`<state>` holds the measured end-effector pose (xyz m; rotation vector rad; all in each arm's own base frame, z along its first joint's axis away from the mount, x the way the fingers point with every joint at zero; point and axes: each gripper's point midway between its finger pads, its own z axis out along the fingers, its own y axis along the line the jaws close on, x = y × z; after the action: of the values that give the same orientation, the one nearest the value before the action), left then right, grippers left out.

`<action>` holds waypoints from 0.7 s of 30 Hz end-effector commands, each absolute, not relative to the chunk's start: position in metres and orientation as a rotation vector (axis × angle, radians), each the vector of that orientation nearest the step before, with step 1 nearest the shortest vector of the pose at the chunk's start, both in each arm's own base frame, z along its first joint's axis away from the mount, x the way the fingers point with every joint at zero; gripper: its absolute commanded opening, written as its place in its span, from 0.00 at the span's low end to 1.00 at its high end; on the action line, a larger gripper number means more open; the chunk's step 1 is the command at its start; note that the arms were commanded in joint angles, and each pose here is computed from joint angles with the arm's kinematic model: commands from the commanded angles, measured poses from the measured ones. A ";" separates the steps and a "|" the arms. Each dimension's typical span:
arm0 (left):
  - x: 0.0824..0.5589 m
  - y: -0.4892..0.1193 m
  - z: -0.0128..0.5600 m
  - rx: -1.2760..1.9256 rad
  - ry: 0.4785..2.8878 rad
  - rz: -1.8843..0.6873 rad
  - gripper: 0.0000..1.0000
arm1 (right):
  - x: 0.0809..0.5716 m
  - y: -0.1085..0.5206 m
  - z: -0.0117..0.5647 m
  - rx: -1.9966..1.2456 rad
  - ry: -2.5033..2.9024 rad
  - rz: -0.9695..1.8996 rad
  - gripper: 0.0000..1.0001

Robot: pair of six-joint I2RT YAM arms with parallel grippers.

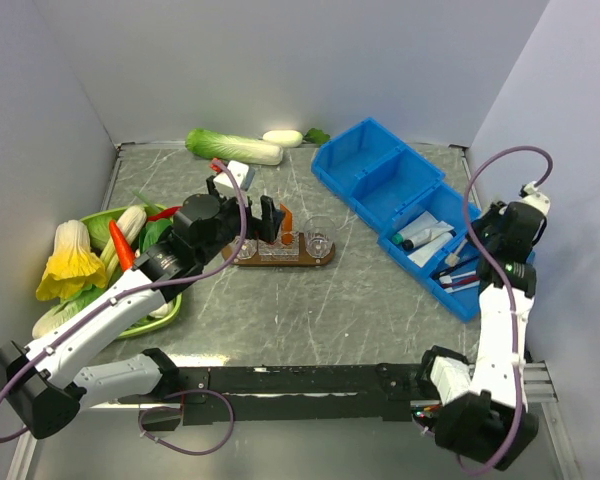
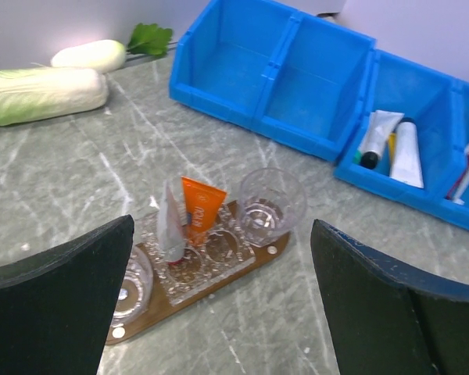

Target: Prepare toiletry sets of a toothbrush and toothpaste on the tray

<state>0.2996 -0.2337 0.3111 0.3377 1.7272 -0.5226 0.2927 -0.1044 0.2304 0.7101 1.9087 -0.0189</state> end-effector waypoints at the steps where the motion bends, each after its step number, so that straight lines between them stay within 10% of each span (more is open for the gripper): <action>1: 0.287 -0.241 0.344 0.343 1.637 -0.642 0.99 | 0.293 -0.052 0.247 0.623 1.851 0.174 0.00; 21: 0.203 -0.396 0.292 0.423 1.808 -1.199 0.93 | 0.279 0.070 0.248 0.420 1.754 0.670 0.00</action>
<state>0.2079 -0.3657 0.2814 0.5164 1.8141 -1.0438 0.2686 0.0547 0.2125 0.4782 1.8540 0.5744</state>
